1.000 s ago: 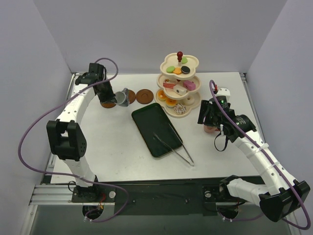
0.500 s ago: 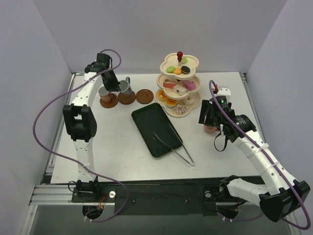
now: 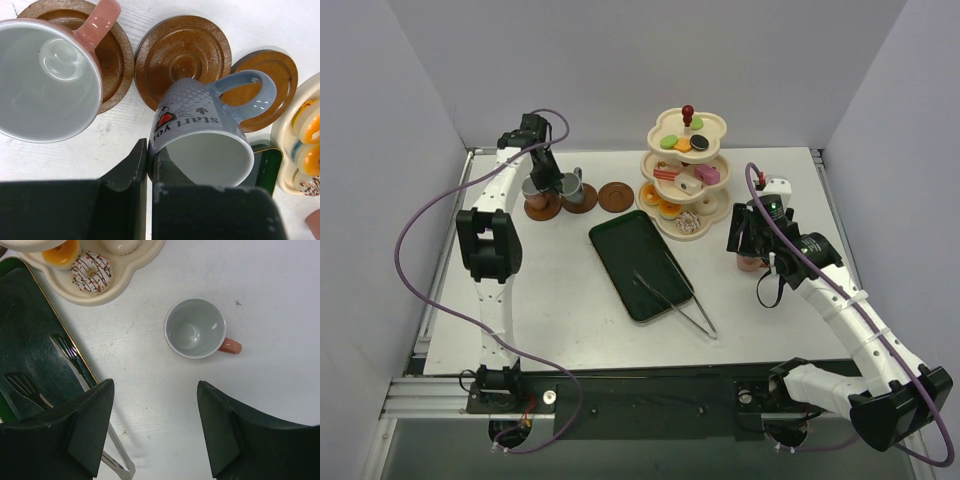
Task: Serve the afternoon tea
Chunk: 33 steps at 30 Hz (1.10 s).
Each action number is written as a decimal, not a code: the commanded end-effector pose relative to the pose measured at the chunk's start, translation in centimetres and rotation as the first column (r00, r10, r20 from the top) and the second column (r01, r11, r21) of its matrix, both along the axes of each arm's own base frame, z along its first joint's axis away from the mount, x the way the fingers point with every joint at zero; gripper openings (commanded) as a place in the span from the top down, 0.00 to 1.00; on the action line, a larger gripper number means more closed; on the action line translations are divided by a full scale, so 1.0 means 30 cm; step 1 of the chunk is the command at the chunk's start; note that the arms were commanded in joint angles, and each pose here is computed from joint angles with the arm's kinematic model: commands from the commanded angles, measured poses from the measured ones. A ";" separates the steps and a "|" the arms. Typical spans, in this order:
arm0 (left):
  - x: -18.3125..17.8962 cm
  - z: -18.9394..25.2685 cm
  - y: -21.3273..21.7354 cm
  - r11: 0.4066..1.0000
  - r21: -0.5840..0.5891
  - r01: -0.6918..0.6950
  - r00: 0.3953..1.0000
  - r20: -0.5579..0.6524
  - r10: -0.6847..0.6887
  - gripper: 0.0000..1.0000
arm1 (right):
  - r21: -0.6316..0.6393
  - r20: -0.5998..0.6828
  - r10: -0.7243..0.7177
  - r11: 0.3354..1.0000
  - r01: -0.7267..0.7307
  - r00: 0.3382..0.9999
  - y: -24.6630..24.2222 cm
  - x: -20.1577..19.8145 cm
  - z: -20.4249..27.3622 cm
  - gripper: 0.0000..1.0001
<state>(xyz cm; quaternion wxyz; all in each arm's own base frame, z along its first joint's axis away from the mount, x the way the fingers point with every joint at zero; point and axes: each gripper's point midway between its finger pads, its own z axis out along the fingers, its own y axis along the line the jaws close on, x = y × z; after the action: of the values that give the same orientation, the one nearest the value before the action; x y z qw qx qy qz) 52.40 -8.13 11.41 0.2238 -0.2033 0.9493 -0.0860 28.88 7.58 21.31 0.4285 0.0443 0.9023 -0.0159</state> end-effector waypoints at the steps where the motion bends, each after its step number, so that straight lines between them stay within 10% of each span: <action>1: 0.040 0.065 0.024 1.000 -0.005 0.000 0.998 0.061 0.000 1.00 | -0.015 0.014 -0.006 1.000 0.006 1.000 -0.007 0.013 0.036 0.38; 33: 0.091 -0.015 0.021 0.999 -0.034 0.041 0.997 0.060 -0.039 1.00 | -0.011 0.002 0.011 1.000 -0.011 1.000 0.005 0.013 0.030 0.38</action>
<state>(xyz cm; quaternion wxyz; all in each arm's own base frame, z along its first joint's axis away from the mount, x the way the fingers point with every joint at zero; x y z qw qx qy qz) 52.87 -7.47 8.77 0.2011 -0.1900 0.9566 -0.0918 28.99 7.63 21.16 0.4234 0.0398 0.9049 -0.0186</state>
